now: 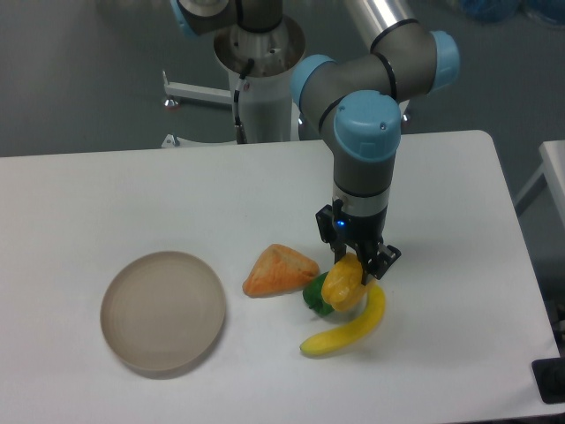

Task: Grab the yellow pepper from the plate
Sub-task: 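Hold the yellow pepper above the green pepper and banana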

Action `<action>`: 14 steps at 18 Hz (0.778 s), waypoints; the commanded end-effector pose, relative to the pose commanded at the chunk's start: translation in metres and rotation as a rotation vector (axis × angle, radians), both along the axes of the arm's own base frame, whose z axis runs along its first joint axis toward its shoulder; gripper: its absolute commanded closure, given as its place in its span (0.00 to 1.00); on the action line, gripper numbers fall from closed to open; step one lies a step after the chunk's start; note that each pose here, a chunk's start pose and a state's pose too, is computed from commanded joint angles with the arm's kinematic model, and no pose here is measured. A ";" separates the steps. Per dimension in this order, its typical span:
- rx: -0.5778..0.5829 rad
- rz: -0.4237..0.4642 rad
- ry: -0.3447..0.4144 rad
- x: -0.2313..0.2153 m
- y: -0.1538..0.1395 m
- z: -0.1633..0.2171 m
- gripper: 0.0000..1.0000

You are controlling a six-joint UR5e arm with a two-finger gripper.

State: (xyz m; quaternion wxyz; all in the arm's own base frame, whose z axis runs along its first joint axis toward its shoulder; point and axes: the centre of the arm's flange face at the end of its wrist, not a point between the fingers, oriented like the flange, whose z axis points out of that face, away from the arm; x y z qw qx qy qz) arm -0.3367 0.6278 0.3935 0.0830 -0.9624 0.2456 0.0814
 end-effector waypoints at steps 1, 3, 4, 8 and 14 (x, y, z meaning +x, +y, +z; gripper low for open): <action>-0.002 0.000 0.000 0.000 0.000 -0.001 0.55; -0.001 0.002 -0.001 -0.001 0.000 -0.002 0.55; -0.002 0.003 0.000 -0.002 -0.001 -0.002 0.55; -0.002 0.008 0.000 -0.005 -0.002 -0.003 0.55; -0.002 0.006 0.000 -0.004 -0.003 -0.002 0.55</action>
